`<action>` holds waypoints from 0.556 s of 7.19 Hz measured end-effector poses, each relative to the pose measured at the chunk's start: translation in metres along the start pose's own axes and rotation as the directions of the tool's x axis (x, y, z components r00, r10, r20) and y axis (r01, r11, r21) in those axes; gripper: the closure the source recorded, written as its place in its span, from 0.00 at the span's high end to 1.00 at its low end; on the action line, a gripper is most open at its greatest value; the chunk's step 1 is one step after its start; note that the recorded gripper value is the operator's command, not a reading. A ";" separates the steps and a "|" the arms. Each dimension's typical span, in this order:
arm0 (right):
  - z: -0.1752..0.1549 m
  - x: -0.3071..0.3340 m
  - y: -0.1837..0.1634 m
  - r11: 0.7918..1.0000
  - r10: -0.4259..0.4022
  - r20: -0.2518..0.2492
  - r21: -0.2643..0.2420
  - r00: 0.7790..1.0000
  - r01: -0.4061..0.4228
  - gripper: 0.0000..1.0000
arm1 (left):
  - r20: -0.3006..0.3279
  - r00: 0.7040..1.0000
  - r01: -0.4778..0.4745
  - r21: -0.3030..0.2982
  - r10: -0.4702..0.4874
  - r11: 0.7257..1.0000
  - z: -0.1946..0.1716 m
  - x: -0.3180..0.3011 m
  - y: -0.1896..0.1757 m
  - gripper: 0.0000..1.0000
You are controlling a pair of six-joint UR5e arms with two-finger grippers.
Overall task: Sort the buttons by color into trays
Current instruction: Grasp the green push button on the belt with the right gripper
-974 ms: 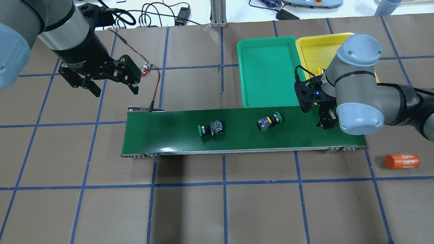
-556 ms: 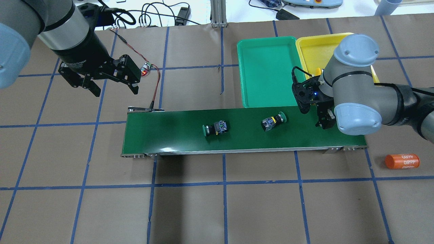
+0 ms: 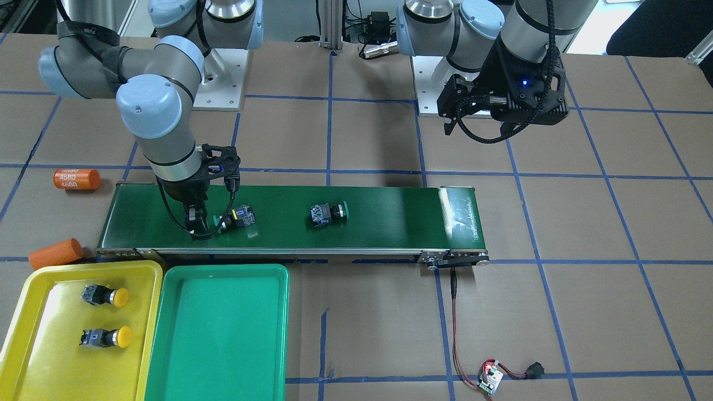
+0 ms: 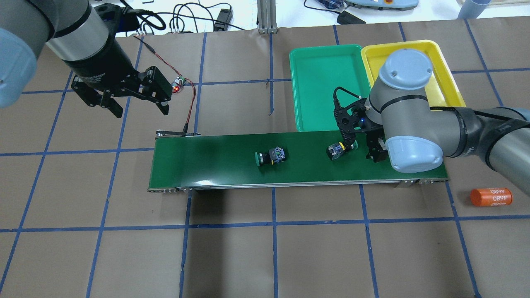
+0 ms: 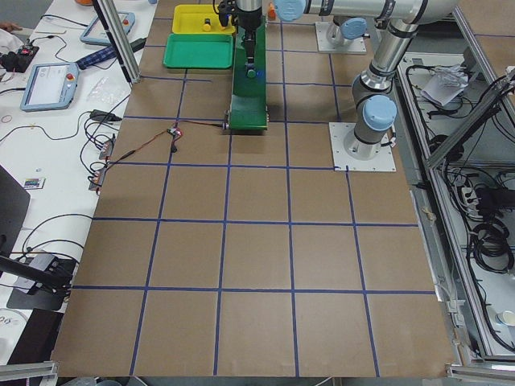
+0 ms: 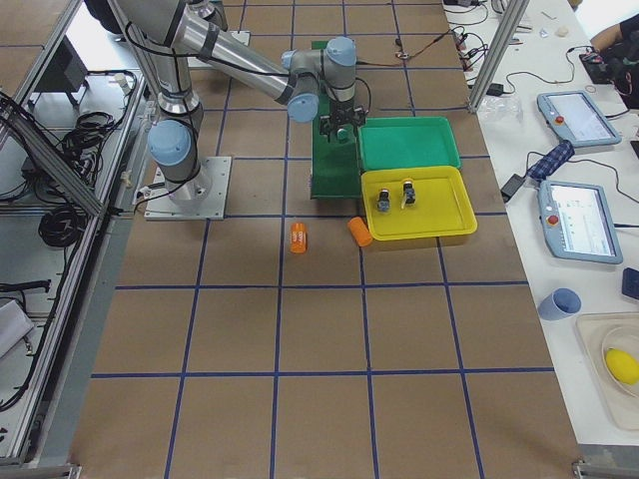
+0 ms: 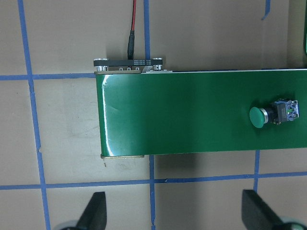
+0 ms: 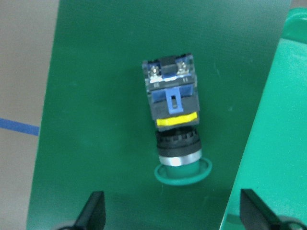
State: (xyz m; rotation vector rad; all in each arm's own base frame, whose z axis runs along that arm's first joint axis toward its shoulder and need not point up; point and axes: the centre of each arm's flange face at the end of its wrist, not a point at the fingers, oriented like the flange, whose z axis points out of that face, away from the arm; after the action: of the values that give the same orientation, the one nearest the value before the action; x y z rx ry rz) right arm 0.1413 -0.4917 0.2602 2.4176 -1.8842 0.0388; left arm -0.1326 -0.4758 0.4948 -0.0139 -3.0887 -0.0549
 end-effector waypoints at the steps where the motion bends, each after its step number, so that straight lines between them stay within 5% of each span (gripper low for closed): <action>1: 0.003 0.001 -0.008 1.000 0.003 -0.001 0.002 1.000 -0.003 1.00 | 0.000 1.000 0.000 0.001 0.000 1.000 0.000 0.000 0.000 1.00; 2: 0.007 0.002 -0.015 1.000 0.011 0.000 0.004 1.000 -0.011 0.83 | 0.000 1.000 0.000 0.001 0.000 1.000 0.000 0.000 0.000 1.00; 3: 0.011 0.004 -0.018 1.000 0.017 -0.004 0.003 1.000 -0.017 0.29 | 0.000 1.000 0.000 0.002 0.000 1.000 0.000 0.000 0.000 1.00; 4: 0.014 0.006 -0.018 1.000 0.020 -0.011 -0.007 1.000 -0.020 0.00 | 0.000 1.000 0.000 0.003 0.000 1.000 0.000 0.000 -0.001 1.00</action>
State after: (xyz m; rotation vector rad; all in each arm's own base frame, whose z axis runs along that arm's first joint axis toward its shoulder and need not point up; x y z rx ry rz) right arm 0.1599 -0.4938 0.2455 2.3891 -1.9006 0.0462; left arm -0.1326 -0.4765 0.4951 -0.0141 -3.0889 -0.0506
